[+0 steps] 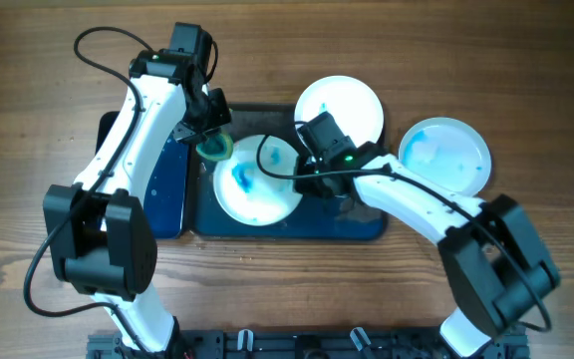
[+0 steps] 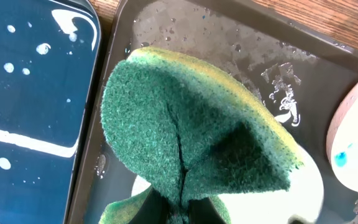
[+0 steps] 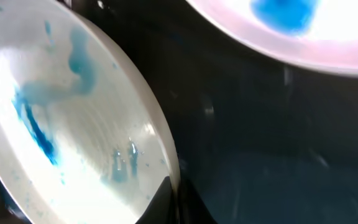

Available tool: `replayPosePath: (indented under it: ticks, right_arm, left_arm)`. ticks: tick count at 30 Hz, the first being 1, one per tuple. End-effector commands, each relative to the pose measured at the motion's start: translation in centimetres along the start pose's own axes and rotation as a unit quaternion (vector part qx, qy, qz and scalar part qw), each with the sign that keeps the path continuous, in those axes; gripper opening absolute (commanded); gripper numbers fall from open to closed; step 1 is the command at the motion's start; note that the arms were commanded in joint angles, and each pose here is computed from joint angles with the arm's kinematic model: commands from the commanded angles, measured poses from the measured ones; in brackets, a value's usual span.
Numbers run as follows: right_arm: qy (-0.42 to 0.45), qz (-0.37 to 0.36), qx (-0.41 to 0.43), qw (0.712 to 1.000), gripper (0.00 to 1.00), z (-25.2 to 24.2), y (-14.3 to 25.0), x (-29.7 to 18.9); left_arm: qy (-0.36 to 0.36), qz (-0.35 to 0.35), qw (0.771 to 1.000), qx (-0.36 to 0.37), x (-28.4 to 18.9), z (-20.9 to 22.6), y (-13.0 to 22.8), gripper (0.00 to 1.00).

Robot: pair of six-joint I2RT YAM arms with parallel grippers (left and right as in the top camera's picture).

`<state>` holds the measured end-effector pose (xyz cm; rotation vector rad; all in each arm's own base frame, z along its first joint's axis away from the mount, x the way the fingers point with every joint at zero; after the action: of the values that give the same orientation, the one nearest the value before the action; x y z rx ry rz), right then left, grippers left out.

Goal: Clean dirty plates on tray and stack at the side
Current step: 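Grip the bottom white plate rim with the right gripper, then scrub the bottom plate with the sponge in the left gripper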

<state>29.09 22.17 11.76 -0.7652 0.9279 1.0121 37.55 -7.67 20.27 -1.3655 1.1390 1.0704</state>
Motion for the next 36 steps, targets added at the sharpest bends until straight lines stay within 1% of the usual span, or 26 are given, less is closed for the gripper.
replayPosePath:
  ticks: [1,3,5,7,11,12,13,15,17,20,23,26,27,28,29,30,31,34,36]
  right_arm:
    - [-0.022,0.032,-0.053,0.998,0.1,1.4,-0.1,1.7]
    - [-0.009,0.038,-0.082,0.996,0.23,2.5,-1.1,2.4]
    - [0.007,0.049,-0.08,0.996,0.31,2.8,-1.5,3.2]
    - [0.021,0.06,-0.067,0.996,0.32,2.4,-1.3,3.8]
    - [0.032,0.081,-0.035,0.996,0.3,2.0,-0.8,3.8]
    - [0.032,0.081,-0.031,0.996,0.22,2.0,-0.8,3.8]
    - [0.031,0.079,-0.023,0.996,0.04,1.9,-0.9,3.8]
    - [0.028,0.077,-0.023,0.996,0.04,1.8,-0.9,4.1]
    - [0.023,0.076,-0.023,0.997,0.04,1.7,-1.1,4.2]
    - [0.015,0.079,-0.036,0.996,0.04,1.8,-1.2,4.1]
    - [0.012,0.082,-0.043,0.996,0.05,1.9,-1.2,4.1]
    - [0.01,0.081,-0.047,0.996,0.04,1.9,-1.2,4.1]
    - [0.01,0.081,-0.046,0.996,0.04,1.9,-1.2,4.1]
    - [0.01,0.081,-0.046,0.996,0.04,1.9,-1.2,4.1]
    - [0.01,0.081,-0.046,0.996,0.04,1.9,-1.2,4.1]
    - [0.01,0.081,-0.046,0.996,0.04,1.9,-1.2,4.1]
    - [0.01,0.081,-0.046,0.996,0.04,1.9,-1.2,4.1]
    - [0.009,0.083,-0.046,0.995,0.04,1.9,-1.1,4.1]
    - [0.008,0.084,-0.046,0.995,0.04,1.9,-1.1,4.1]
  left_arm:
    - [0.006,-0.02,1.0,0.013,-1.3,-0.3,-0.3,0.04]
    - [0.006,-0.018,1.0,0.014,-1.3,-0.2,-0.2,0.04]
    - [0.005,-0.013,1.0,0.015,-1.1,-0.2,0.0,0.04]
    - [0.003,-0.003,1.0,0.027,-0.6,-0.1,0.4,0.04]
    - [0.001,0.026,0.999,0.038,0.9,0.2,1.6,0.04]
    - [0.0,0.033,0.999,0.038,1.3,0.3,1.9,0.04]
    - [-0.001,0.037,0.999,0.038,1.5,0.4,2.1,0.04]
    - [-0.002,0.05,0.998,0.039,2.4,0.6,2.8,0.04]
    - [0.036,0.063,0.995,0.063,3.6,0.2,3.5,0.04]
    - [0.032,0.081,0.994,0.06,6.2,0.8,5.2,0.04]
    - [0.035,0.067,0.995,0.062,9.4,1.3,6.7,0.04]
    - [0.046,0.04,0.996,0.064,11.2,1.4,7.3,0.04]
    - [0.067,0.039,0.995,0.065,11.3,1.2,7.4,0.04]
    - [0.149,0.04,0.983,0.101,11.1,0.0,7.4,0.04]
    - [0.226,0.036,0.964,0.137,10.7,-1.2,7.6,0.04]
    - [0.271,0.032,0.949,0.156,10.4,-2.0,7.7,0.04]
    - [0.292,0.023,0.94,0.173,10.3,-2.8,7.6,0.04]
    - [0.297,-0.027,0.932,0.205,10.2,-4.1,6.5,0.04]
    - [0.288,-0.048,0.935,0.202,10.2,-4.2,5.9,0.04]
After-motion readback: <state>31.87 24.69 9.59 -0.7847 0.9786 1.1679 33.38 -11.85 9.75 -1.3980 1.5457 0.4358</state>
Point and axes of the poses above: each gripper's point midway between its finger pads, its own x axis out along the fingers, its own z axis along the line the jaws close on, y = z × x, the point moved 10 cm from there along -x, back along the fingers, and after that the axes turned 15 degrees about x, right-handed, at the moved point
